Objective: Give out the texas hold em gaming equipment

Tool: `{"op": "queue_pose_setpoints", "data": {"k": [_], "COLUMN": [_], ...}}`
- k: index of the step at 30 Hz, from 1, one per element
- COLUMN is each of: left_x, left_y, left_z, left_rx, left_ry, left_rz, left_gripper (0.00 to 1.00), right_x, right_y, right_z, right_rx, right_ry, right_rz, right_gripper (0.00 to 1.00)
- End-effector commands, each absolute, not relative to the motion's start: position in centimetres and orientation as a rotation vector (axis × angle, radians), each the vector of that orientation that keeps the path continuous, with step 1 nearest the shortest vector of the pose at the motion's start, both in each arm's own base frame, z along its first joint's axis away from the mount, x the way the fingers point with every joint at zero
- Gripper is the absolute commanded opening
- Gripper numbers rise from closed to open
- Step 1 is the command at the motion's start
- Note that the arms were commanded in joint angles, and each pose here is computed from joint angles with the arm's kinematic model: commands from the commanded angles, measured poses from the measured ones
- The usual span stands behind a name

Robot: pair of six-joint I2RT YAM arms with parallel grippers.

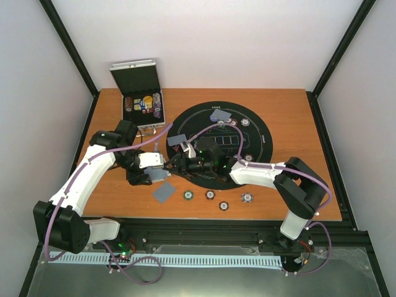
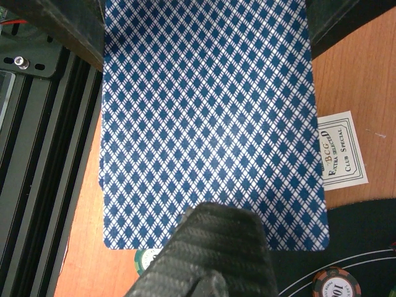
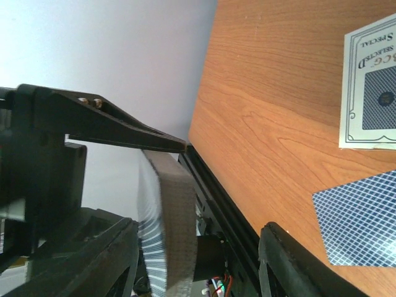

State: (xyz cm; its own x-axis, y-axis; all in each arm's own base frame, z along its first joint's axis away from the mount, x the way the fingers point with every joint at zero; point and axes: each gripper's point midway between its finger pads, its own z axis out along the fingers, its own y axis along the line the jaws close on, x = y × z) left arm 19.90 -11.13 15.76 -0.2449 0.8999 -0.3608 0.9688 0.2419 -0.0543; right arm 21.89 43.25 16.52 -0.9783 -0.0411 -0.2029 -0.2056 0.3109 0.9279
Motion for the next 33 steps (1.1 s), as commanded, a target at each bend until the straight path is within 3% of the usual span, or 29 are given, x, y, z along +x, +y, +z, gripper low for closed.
{"op": "queue_pose_setpoints", "data": {"k": [1,9,16,20,33], "left_x": [19.9,19.9,20.0,20.0,19.9], "left_y": [-11.2,-11.1,-11.0,-10.9,-10.7], "left_z": [16.8,16.6,16.3,16.2,16.0], "left_rx": [1.759,1.762,1.765,1.767,1.771], "left_ry": [2.214,2.216,2.222,2.225,2.236], "left_rz": [-0.375,-0.365,-0.352,-0.350,-0.337], "left_gripper": [0.01,0.01,0.01,0.01,0.01], "right_x": [22.0,20.9,20.6,20.4,22.1], "right_y": [43.5,44.1,44.0,43.6,40.3], "right_z": [19.1,18.8,19.7,20.1,20.2], "right_rx": [-0.253,-0.266,-0.279,-0.278,-0.171], "right_ry": [2.361,2.381,2.363,2.358,2.333], "right_rz": [1.771,1.782,1.790,1.782,1.810], "right_gripper": [0.53,0.24,0.16,0.04,0.03]}}
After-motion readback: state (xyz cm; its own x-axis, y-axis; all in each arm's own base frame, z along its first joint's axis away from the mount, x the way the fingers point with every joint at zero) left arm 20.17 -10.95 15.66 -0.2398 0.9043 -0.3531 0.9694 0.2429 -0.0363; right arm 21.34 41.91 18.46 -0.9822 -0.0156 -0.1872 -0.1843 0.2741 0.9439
